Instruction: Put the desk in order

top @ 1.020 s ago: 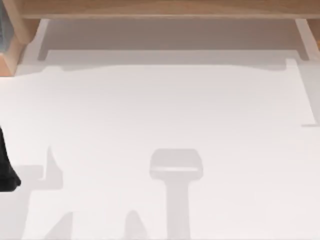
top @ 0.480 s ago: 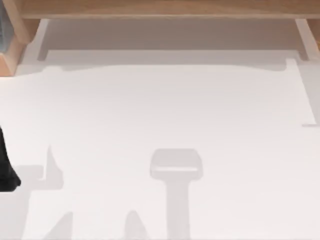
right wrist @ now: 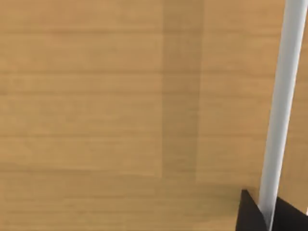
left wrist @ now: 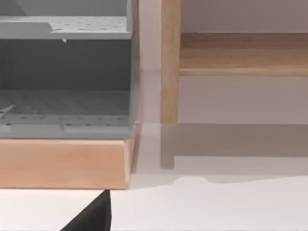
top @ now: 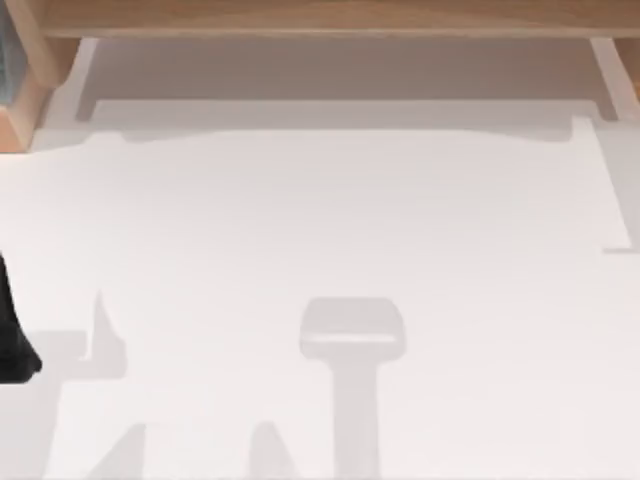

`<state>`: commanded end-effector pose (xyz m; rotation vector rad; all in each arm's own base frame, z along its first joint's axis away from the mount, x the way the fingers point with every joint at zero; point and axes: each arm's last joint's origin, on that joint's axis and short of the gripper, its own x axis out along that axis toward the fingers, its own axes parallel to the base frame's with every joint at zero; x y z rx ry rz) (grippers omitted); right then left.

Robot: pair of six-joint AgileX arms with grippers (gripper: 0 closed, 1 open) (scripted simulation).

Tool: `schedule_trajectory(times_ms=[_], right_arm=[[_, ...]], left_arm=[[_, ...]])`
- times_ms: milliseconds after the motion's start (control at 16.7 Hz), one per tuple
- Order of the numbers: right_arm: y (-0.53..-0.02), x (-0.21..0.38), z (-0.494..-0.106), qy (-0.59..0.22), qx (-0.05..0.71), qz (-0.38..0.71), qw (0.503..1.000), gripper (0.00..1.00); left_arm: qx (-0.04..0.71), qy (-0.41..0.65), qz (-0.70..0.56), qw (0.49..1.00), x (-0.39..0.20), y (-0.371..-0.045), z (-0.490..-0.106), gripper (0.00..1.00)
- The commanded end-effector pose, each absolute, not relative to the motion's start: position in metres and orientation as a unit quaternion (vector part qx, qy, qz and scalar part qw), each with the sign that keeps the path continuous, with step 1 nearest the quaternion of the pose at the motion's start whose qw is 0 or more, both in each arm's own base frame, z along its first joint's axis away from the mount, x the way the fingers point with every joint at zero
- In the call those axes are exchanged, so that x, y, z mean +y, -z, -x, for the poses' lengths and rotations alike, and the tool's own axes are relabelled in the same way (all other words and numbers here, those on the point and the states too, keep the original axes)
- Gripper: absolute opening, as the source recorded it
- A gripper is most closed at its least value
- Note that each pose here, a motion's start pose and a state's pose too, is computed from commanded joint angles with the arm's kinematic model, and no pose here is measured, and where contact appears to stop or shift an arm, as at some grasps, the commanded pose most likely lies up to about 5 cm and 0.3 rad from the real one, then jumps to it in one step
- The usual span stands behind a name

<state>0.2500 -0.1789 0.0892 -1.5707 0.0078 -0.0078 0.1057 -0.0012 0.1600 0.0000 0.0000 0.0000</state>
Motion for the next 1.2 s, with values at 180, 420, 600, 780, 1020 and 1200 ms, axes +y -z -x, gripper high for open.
schedule_trajectory(times_ms=[180, 420, 600, 780, 1020, 1200], right_arm=[[-0.089, -0.179, -0.250, 0.004, 0.004, 0.707, 0.707, 0.00], [-0.086, -0.179, -0.260, 0.000, 0.008, 0.703, 0.711, 0.00], [-0.089, -0.183, -0.285, 0.005, 0.004, 0.707, 0.707, 0.00], [-0.089, -0.181, -0.308, 0.004, 0.004, 0.707, 0.708, 0.00], [-0.088, -0.180, -0.313, 0.003, 0.006, 0.705, 0.709, 0.00], [-0.086, -0.181, -0.315, 0.002, 0.010, 0.703, 0.711, 0.00]], left_arm=[[0.000, 0.000, 0.000, 1.000, -0.001, -0.160, -0.106, 1.00], [0.000, 0.000, 0.000, 1.000, -0.001, -0.160, -0.106, 1.00], [0.000, 0.000, 0.000, 1.000, -0.001, -0.160, -0.106, 1.00], [0.000, 0.000, 0.000, 1.000, -0.001, -0.160, -0.106, 1.00], [0.000, 0.000, 0.000, 1.000, -0.001, -0.160, -0.106, 1.00], [0.000, 0.000, 0.000, 1.000, -0.001, -0.160, -0.106, 1.00]])
